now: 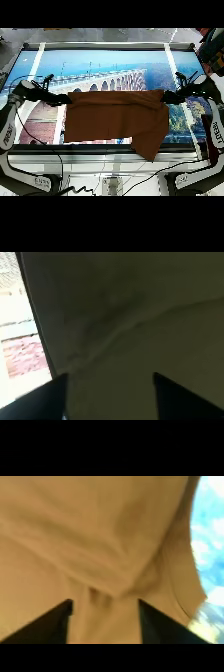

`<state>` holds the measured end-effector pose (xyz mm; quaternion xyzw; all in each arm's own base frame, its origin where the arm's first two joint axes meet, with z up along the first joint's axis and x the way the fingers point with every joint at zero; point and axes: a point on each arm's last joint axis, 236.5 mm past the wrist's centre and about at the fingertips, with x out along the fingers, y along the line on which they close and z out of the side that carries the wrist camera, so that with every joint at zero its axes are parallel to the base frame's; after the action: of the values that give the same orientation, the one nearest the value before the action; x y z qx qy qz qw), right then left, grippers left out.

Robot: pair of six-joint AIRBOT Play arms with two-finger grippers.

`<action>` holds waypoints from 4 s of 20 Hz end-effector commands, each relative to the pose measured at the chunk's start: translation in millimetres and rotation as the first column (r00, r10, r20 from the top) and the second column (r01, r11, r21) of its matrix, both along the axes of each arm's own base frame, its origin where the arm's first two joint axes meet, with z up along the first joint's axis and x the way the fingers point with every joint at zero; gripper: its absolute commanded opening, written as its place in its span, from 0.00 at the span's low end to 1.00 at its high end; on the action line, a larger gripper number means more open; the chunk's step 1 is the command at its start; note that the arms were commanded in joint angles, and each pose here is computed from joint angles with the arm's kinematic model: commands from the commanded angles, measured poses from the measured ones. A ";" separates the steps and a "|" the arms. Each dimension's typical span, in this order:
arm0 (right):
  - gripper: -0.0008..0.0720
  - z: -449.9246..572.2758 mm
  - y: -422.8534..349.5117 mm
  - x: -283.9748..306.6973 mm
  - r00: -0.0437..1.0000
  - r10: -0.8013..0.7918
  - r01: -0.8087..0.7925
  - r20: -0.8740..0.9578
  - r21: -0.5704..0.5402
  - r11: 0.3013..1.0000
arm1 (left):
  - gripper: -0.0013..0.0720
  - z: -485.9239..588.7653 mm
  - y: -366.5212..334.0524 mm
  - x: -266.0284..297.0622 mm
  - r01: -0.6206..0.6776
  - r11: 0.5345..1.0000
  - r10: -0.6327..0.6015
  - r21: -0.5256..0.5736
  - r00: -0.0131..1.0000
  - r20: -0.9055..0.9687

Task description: Fold the clothes and pants, and hang the long-sleeved shirts on hangers.

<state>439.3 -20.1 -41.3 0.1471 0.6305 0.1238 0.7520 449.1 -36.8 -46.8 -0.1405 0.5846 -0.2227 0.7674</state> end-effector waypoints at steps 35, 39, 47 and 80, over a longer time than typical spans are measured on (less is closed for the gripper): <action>0.03 -88.0 61.6 -224.0 0.958 -0.045 0.149 -0.283 0.358 0.922 | 0.39 27.9 50.1 -200.1 -0.270 0.963 0.270 0.014 0.961 -0.062; 0.03 -83.1 66.5 -219.2 0.959 -0.058 0.166 -0.277 0.385 0.908 | 0.46 -16.8 22.3 -214.0 -0.320 0.942 0.297 -0.103 0.936 -0.190; 0.03 -76.4 72.8 -215.4 0.961 -0.060 0.174 -0.271 0.421 0.890 | 0.63 -69.7 27.9 -216.7 -0.345 0.935 0.317 -0.079 0.916 -0.245; 0.02 138.9 68.8 -102.1 0.771 -0.309 0.179 0.558 0.275 0.945 | 0.03 84.7 0.0 -93.9 -0.219 0.974 0.225 -0.057 0.915 0.336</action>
<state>295.3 62.8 94.7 0.2245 0.3792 0.1727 0.8809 310.6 -40.2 32.1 -0.1509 0.4797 -0.2025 0.8403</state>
